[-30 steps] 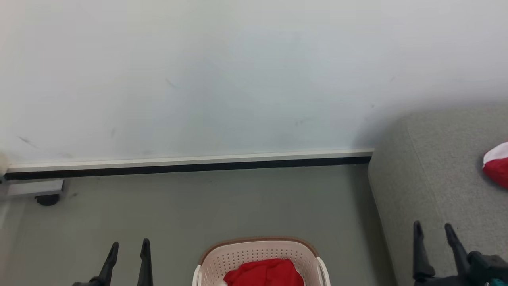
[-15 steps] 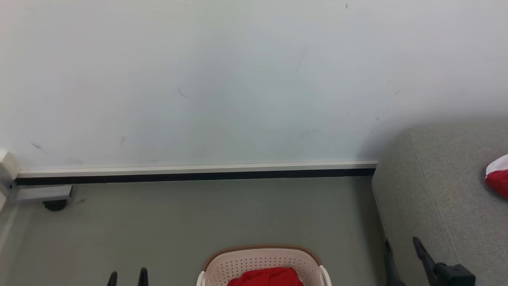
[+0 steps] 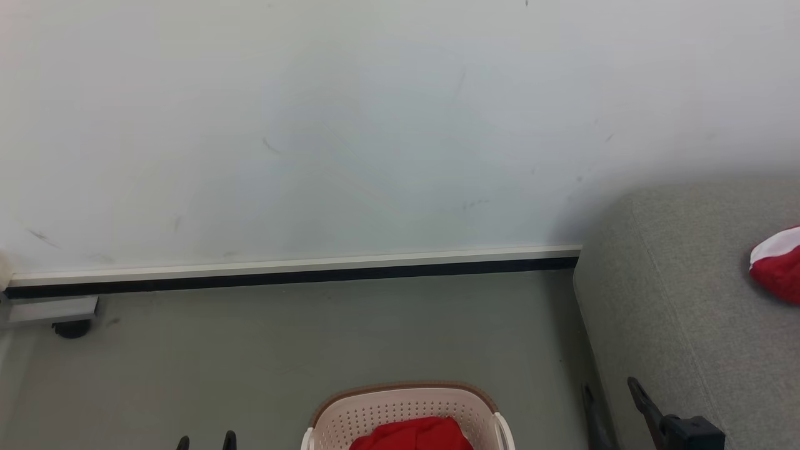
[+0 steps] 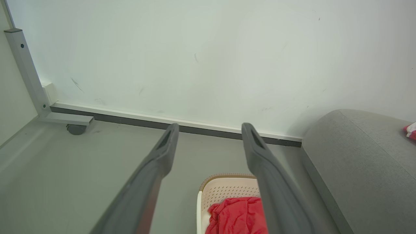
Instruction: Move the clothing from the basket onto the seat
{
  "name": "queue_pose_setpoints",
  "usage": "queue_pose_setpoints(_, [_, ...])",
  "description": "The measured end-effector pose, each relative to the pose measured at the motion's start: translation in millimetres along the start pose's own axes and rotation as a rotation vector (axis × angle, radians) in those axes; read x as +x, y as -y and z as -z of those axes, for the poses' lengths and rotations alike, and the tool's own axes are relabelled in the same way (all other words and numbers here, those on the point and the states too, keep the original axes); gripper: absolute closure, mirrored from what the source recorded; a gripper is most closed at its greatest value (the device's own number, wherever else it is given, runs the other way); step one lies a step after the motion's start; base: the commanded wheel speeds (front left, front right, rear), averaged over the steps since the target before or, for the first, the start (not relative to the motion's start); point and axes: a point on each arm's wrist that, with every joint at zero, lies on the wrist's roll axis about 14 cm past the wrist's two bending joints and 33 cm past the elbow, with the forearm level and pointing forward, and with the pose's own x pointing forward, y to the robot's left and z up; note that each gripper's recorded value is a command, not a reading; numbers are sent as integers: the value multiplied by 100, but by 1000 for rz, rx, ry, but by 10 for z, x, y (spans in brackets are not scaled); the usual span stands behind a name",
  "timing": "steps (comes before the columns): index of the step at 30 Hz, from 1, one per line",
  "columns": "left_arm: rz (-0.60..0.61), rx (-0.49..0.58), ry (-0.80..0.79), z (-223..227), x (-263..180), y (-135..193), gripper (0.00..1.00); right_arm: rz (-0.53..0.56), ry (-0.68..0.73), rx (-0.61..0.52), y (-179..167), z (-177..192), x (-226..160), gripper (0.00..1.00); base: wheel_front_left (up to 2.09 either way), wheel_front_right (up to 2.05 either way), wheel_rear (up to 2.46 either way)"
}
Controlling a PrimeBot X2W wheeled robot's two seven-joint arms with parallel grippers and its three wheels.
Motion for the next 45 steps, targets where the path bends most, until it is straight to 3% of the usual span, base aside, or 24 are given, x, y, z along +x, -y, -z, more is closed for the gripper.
queue_pose_setpoints(27, [61, 18, -62, 208, 94, 157, 0, 11, -7, 7, 41, 49, 40, 0, 0, 0, 0])
queue_pose_setpoints(34, [240, 13, -178, 603, 294, 671, 0, 27, -21, 3, 97, 79, 11, 0, 0, 0, 0])
queue_pose_setpoints(45, [417, 64, -391, 1388, 786, 1270, 0, 47, -47, -26, 285, 191, 194, 0, 0, 0, 0])
